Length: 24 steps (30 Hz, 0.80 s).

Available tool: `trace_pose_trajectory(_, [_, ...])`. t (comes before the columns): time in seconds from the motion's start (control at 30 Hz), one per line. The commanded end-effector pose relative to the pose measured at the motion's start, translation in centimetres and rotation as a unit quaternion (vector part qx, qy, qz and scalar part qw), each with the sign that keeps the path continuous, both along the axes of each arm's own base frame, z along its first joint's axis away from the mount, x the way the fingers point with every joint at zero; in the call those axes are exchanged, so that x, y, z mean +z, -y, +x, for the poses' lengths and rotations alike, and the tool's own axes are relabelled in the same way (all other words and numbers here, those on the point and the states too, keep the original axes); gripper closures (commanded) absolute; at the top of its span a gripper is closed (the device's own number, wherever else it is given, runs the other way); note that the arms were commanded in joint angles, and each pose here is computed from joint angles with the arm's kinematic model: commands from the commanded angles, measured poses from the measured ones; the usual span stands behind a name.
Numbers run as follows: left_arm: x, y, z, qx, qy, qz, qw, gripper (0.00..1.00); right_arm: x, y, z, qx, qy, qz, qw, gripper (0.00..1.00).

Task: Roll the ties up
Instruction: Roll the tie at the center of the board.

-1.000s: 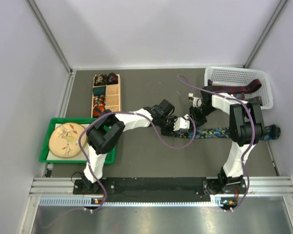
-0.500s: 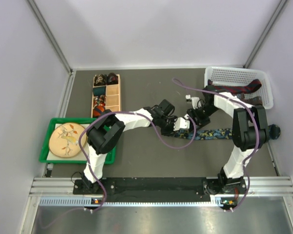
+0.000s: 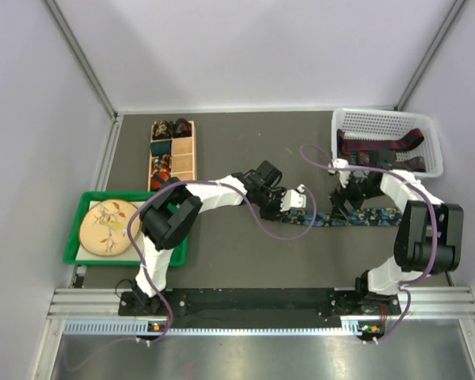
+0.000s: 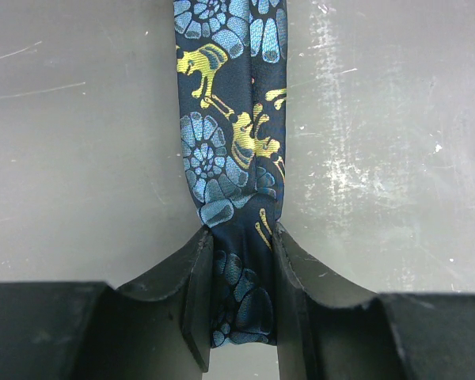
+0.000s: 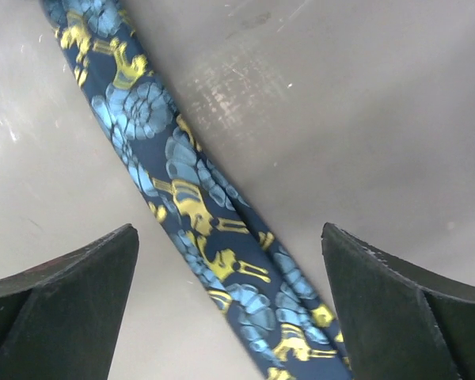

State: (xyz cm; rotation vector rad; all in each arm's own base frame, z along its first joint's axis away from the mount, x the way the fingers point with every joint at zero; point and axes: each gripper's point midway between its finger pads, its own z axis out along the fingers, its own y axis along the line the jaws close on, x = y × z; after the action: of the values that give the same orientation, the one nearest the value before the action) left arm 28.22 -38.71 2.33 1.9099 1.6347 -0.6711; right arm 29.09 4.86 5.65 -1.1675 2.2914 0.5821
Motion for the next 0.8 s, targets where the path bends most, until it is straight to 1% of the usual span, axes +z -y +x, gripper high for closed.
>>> trace_pose_trajectory(0.0, [-5.0, -5.4, -1.6, 0.026, -0.054, 0.112, 0.992, 0.91, 2.8, -1.4, 0.6, 0.139, 0.162, 0.040, 0.976, 0.02])
trace_pose_trajectory(0.03, [-5.0, -5.4, -1.6, 0.027, -0.056, 0.112, 0.992, 0.91, 2.2, -1.6, -0.1, 0.177, 0.183, 0.032, 0.967, 0.02])
trace_pose_trajectory(0.07, [-5.0, -5.4, -1.6, 0.027, -0.057, 0.112, 0.992, 0.91, 2.5, -1.8, -0.4, 0.193, 0.203, 0.031, 0.959, 0.01])
trace_pose_trajectory(0.17, [-5.0, -5.4, -1.4, 0.029, -0.059, 0.110, 0.992, 0.91, 1.8, -2.5, -1.6, 0.229, 0.223, 0.035, 0.947, 0.02])
trace_pose_trajectory(0.23, [-5.0, -5.4, -1.3, 0.031, -0.059, 0.110, 0.992, 0.91, 1.1, -2.8, -2.5, 0.258, 0.238, 0.033, 0.936, 0.05])
trace_pose_trajectory(0.27, [-5.0, -5.4, -1.3, 0.032, -0.061, 0.110, 0.992, 0.91, 1.1, -2.9, -2.9, 0.272, 0.251, 0.026, 0.929, 0.08])
trace_pose_trajectory(0.3, [-5.0, -5.4, -1.2, 0.033, -0.061, 0.109, 0.992, 0.91, 0.9, -2.8, -2.8, 0.288, 0.273, 0.014, 0.918, 0.09])
trace_pose_trajectory(0.33, [-5.0, -5.4, -1.2, 0.033, -0.063, 0.110, 0.991, 0.91, -0.2, -2.9, -3.7, 0.292, 0.270, 0.013, 0.917, 0.11])
trace_pose_trajectory(0.4, [-5.0, -5.3, -1.1, 0.035, -0.062, 0.109, 0.991, 0.91, -0.9, -2.6, -3.3, 0.306, 0.292, -0.012, 0.906, 0.13])
trace_pose_trajectory(0.5, [-5.0, -5.4, -1.2, 0.034, -0.064, 0.110, 0.991, 0.91, -2.0, -2.9, -2.9, 0.306, 0.287, -0.019, 0.907, 0.16])
trace_pose_trajectory(0.57, [-5.0, -5.3, -1.2, 0.034, -0.065, 0.109, 0.991, 0.91, -2.2, -2.7, -1.8, 0.304, 0.298, -0.038, 0.904, 0.19])
trace_pose_trajectory(0.63, [-5.0, -5.3, -1.0, 0.036, -0.064, 0.109, 0.991, 0.91, -2.7, -2.7, -2.0, 0.315, 0.294, -0.045, 0.901, 0.21])
trace_pose_trajectory(0.73, [-5.0, -5.3, -0.9, 0.039, -0.063, 0.110, 0.991, 0.91, -3.5, -2.7, -2.2, 0.333, 0.305, -0.064, 0.890, 0.25])
trace_pose_trajectory(0.77, [-5.0, -5.4, -0.8, 0.040, -0.063, 0.111, 0.991, 0.91, -3.8, -2.7, -2.5, 0.336, 0.301, -0.067, 0.890, 0.29])
